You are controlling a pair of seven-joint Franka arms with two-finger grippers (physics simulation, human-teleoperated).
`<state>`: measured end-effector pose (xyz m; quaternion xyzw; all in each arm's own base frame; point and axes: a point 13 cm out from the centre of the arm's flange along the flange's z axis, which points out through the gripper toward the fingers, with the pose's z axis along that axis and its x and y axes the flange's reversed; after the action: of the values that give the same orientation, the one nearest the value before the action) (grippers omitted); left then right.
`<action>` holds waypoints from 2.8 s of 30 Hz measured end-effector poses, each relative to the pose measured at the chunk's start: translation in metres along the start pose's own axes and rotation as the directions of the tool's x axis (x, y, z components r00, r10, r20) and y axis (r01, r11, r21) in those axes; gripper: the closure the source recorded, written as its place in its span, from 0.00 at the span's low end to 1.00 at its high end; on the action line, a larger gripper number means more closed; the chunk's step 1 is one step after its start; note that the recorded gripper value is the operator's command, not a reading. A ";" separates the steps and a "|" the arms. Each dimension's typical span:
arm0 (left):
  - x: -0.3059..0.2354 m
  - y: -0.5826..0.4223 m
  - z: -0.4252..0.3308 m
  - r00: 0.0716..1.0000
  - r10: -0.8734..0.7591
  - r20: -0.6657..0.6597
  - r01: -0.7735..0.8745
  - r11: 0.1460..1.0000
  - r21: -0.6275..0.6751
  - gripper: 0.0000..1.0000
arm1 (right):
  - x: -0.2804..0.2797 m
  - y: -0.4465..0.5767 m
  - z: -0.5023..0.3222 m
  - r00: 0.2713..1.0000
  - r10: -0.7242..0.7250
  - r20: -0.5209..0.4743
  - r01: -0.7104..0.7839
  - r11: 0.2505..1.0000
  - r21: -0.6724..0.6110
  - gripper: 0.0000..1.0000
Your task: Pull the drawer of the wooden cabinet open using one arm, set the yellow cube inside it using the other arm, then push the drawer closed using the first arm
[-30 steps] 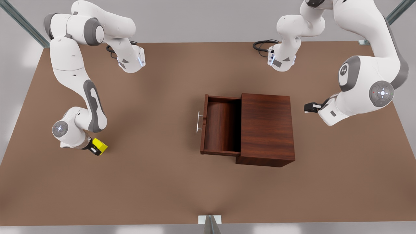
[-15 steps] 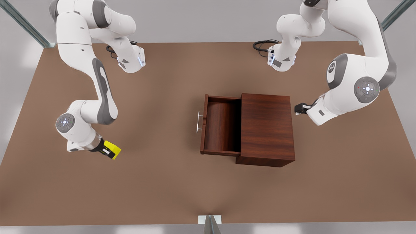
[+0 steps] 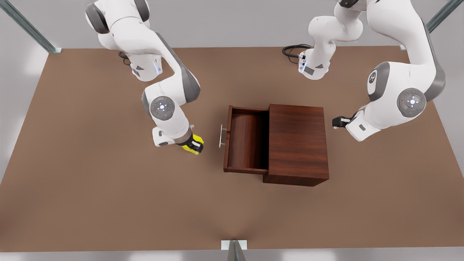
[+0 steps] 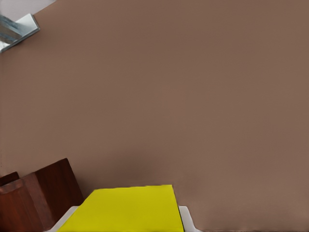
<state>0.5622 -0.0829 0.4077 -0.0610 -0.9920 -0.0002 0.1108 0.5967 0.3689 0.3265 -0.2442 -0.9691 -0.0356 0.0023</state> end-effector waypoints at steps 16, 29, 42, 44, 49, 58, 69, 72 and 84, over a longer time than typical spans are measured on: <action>0.003 -0.027 0.006 1.000 0.022 -0.013 -0.022 0.999 -0.045 0.00 | 0.161 0.132 0.058 0.971 0.231 -0.057 -0.232 0.973 -0.002 0.30; 0.003 -0.028 0.007 1.000 0.010 -0.012 -0.011 0.999 -0.047 0.00 | 0.184 0.149 0.092 0.904 0.427 -0.037 -0.427 0.904 -0.004 0.00; 0.030 -0.417 0.037 0.922 0.360 0.145 -0.343 0.930 -0.133 0.00 | -0.147 -0.271 -0.060 0.788 0.616 -0.007 -0.599 0.770 0.220 0.00; 0.031 -0.474 0.069 0.925 0.333 0.182 -0.312 0.940 -0.136 0.00 | -0.154 -0.304 -0.066 0.836 0.548 -0.018 -0.531 0.817 0.226 0.00; 0.027 -0.538 0.136 0.939 0.200 0.279 -0.165 0.975 -0.146 0.00 | -0.168 -0.330 -0.072 0.937 0.346 -0.055 -0.327 0.919 0.219 0.00; -0.048 -0.579 0.185 0.857 -0.064 0.511 0.070 0.998 0.007 0.00 | -0.168 -0.325 -0.066 0.992 0.014 -0.125 0.012 0.980 0.199 0.00; -0.084 -0.581 0.218 0.786 -0.246 0.567 0.207 0.969 0.133 0.00 | -0.168 -0.324 -0.065 0.962 -0.216 -0.169 0.244 0.955 0.168 0.00; -0.077 -0.581 0.213 0.784 -0.268 0.560 0.233 0.963 0.134 0.00 | -0.167 -0.324 -0.065 0.950 -0.256 -0.177 0.284 0.945 0.161 0.00; -0.083 -0.549 0.226 0.770 -0.341 0.540 0.337 0.935 0.111 0.00 | -0.167 -0.323 -0.065 0.912 -0.361 -0.195 0.390 0.910 0.141 0.00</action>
<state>0.5262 -0.6350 0.1759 0.1216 -0.9759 0.0011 -0.1810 0.5900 0.0016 0.3658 -0.0478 -0.9937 0.0307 0.0969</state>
